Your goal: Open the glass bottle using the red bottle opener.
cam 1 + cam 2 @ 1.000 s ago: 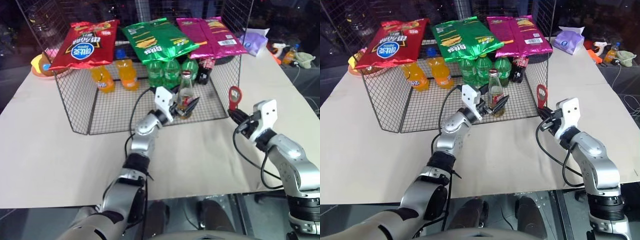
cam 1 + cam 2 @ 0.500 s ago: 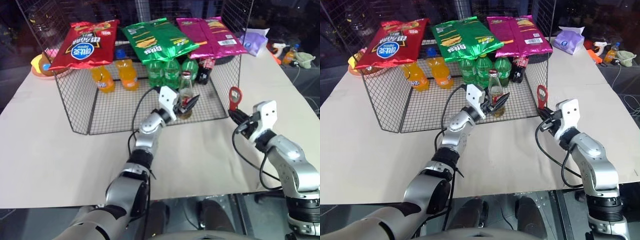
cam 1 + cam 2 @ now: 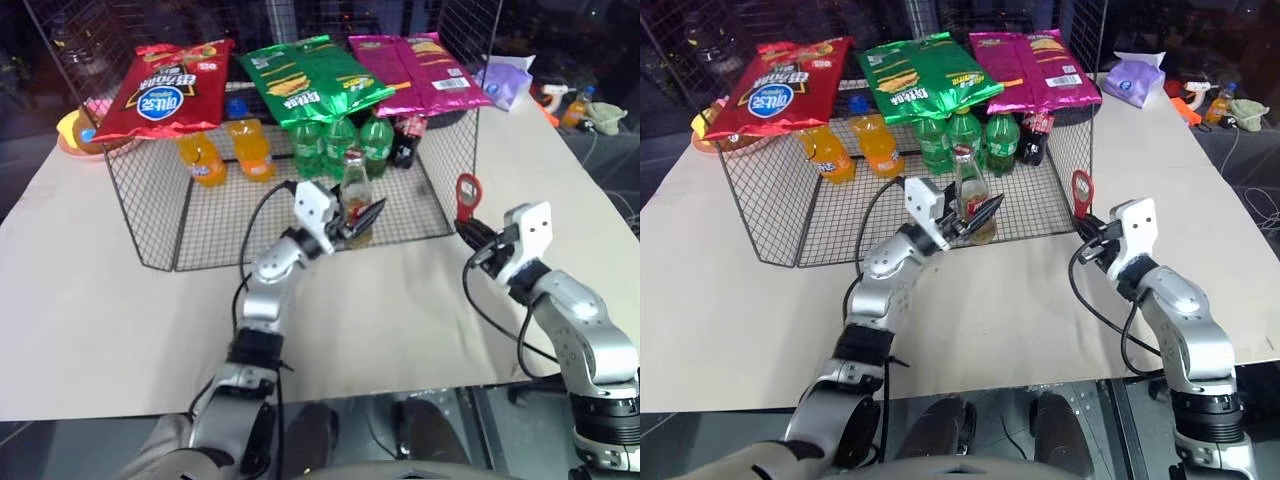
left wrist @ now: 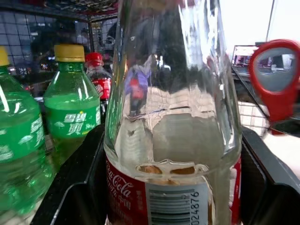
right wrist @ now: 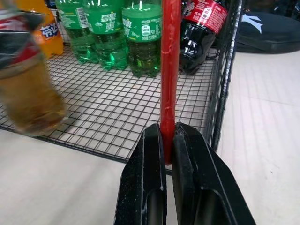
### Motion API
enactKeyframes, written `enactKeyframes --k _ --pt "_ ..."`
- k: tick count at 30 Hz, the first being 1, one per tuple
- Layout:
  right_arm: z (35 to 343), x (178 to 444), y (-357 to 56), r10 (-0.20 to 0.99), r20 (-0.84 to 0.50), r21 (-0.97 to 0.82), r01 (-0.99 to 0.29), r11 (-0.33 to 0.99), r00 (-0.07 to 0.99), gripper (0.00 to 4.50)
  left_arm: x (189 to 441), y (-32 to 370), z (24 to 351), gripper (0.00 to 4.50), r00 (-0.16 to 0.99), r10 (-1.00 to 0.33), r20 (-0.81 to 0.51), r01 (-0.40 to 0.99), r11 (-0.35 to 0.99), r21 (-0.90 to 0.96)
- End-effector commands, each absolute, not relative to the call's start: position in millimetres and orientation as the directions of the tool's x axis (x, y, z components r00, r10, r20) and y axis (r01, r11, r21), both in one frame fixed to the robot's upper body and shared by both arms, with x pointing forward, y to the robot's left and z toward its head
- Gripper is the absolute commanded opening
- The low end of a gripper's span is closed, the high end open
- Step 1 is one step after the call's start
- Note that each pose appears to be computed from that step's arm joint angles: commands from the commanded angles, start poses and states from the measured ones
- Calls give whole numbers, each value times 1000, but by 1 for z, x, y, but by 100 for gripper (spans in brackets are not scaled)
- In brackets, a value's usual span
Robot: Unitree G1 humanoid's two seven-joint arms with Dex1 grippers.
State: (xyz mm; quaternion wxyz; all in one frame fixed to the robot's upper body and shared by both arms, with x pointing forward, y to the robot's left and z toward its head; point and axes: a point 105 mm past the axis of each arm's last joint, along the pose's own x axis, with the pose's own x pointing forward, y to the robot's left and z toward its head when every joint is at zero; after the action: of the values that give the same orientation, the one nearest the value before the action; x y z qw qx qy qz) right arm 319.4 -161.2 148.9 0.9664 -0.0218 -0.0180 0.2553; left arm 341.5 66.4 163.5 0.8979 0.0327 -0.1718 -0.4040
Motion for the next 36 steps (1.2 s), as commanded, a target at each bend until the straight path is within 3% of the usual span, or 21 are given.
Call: enactKeyframes --k 1,7,14,16,18,22,27,36 --pt "158 320 -160 507 63 -72 -503 862 860 0 317 65 186 268 582 -747 320 713 659 241" --pt "158 323 -154 528 68 -65 -524 849 847 0 304 83 164 268 671 -689 273 661 723 202" --pt "159 324 -152 542 68 -68 -538 840 838 0 298 82 149 268 661 -706 254 671 708 222" --pt "159 325 -153 542 67 -72 -538 840 838 0 297 83 146 374 661 -708 250 670 706 229" --pt "160 325 -154 541 66 -73 -537 840 838 0 297 84 145 447 664 -704 251 663 710 237" --pt "158 326 -154 543 64 -73 -539 839 837 0 299 88 153 449 670 -687 283 626 727 282" --pt "158 328 -152 548 67 -74 -543 836 834 0 292 93 182 449 644 -642 416 616 758 216" --pt "154 330 -149 565 56 -73 -561 825 823 0 276 88 177 449 589 -693 416 691 698 185"
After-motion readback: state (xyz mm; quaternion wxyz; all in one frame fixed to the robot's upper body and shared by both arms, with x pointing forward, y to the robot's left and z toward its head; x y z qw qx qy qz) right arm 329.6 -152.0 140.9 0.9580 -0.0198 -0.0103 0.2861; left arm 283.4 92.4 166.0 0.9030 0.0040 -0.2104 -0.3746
